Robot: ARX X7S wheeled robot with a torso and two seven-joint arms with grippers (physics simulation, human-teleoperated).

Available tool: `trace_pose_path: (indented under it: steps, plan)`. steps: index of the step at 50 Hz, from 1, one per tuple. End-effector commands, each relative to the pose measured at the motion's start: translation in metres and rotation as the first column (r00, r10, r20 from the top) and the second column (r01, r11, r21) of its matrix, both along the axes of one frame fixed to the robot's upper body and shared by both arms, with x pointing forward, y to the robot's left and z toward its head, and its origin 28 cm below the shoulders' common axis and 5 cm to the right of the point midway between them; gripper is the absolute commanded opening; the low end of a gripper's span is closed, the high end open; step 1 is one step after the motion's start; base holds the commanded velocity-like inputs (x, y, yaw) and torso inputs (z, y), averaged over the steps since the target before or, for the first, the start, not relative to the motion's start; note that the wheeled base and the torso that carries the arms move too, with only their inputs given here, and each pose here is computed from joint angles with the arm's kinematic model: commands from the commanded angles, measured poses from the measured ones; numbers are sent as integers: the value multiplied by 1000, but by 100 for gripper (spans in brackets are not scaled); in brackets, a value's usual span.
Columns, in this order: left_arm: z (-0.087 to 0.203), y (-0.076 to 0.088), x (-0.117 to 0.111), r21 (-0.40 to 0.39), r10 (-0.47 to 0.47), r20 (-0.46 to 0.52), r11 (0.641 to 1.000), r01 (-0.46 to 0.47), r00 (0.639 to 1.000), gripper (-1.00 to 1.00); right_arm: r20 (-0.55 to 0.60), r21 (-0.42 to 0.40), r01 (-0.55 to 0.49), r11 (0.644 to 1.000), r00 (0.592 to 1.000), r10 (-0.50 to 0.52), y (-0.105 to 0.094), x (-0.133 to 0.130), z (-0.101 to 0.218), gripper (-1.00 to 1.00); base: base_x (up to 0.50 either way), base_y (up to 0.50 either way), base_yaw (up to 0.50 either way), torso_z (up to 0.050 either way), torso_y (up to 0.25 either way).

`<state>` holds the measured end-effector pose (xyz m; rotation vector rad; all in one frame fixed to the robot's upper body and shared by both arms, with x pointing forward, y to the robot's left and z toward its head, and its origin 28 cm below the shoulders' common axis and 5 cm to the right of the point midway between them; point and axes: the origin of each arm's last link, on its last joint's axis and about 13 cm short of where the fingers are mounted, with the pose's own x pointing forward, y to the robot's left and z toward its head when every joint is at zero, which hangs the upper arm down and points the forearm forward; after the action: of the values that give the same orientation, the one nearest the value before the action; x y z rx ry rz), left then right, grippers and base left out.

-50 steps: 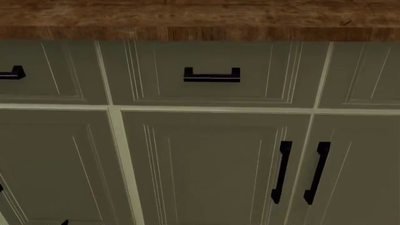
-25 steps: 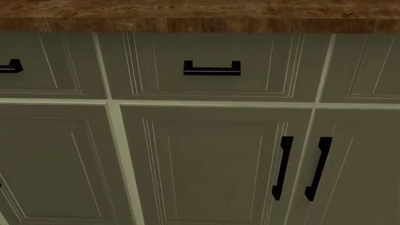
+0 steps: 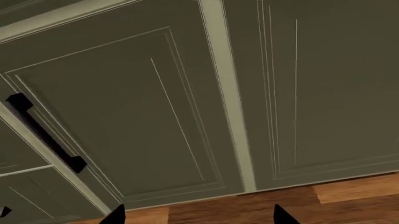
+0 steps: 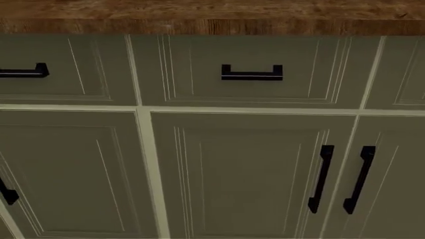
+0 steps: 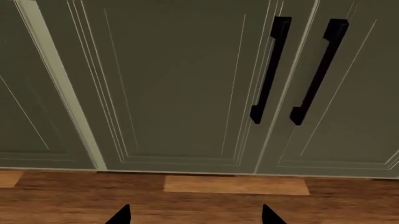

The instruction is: Close the oven door

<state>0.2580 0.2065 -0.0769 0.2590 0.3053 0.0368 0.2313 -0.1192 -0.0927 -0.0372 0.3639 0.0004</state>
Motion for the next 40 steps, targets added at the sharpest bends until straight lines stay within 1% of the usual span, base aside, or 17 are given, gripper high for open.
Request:
trace_pose_path:
  steps: [1,3,5,6,7,8,10,12,18,19,24,25,28,30,32,39,40]
  plan:
    - [2,0,3,2,0,0,1000,0,1000,100,0,-3,1,1000,1000,-1,0,-1,0,100,0,234,0,0,0]
    - [0,0,0,3,1,3,1000,-1,1000,100,1,-2,-2,1000,1000,2,0,0,0,100,0,234,0,0,0]
    - [1,0,2,6,0,2,1000,0,1000,100,0,-3,-2,1000,1000,2,1,-1,0,100,0,234,0,0,0]
    - [-2,0,-4,5,0,5,1000,0,1000,100,0,-2,-4,1000,1000,4,1,-1,0,100,0,234,0,0,0]
    - [2,0,3,6,1,7,1000,-1,1000,100,0,-4,-3,1000,1000,3,1,-1,0,100,0,238,0,0,0]
    - [2,0,3,7,0,7,1000,0,1000,100,-1,-5,-4,1000,1000,4,0,-1,0,100,0,238,0,0,0]
    - [-2,-1,-3,7,-1,5,1000,0,1000,100,-3,-4,-4,1000,1000,4,1,-1,-1,100,0,238,0,0,0]
    - [2,0,3,7,2,4,1000,-2,1000,100,-3,-5,-3,1000,1000,3,1,-1,-1,100,0,236,0,0,0]
    - [1,1,3,14,11,-10,1000,-11,1000,100,-8,-8,-1,1000,1000,1,0,-2,-1,100,0,237,0,0,0]
    - [-2,1,-2,17,11,-11,1000,-11,1000,100,-10,-7,-1,1000,1000,1,0,-2,-1,100,0,238,0,0,0]
    - [2,2,4,16,14,-8,1000,-14,1000,100,-9,-9,-2,1000,1000,2,0,-1,-1,100,0,237,0,0,0]
    - [-1,2,-1,16,13,-8,1000,-13,1000,100,-8,-10,-4,1000,1000,4,1,-1,-1,100,0,234,0,0,0]
    - [2,1,3,14,10,-8,1000,-10,1000,100,-8,-11,-4,1000,1000,4,1,-1,-1,100,0,237,0,0,0]
    - [-2,1,-3,12,12,-4,1000,-12,1000,100,-6,-11,-5,1000,1000,5,1,-1,-1,100,0,238,0,0,0]
    - [2,2,4,13,12,-5,1000,-12,1000,100,-8,-10,-5,1000,1000,5,1,-1,-1,100,0,238,0,0,0]
    - [2,2,4,8,11,-1,1000,-11,1000,100,-9,-10,-7,1000,1000,7,1,-2,-1,100,0,236,0,0,0]
    - [-2,2,-3,9,8,-1,1000,-8,1000,100,-9,-10,-6,1000,1000,6,1,-2,-2,100,0,234,0,0,0]
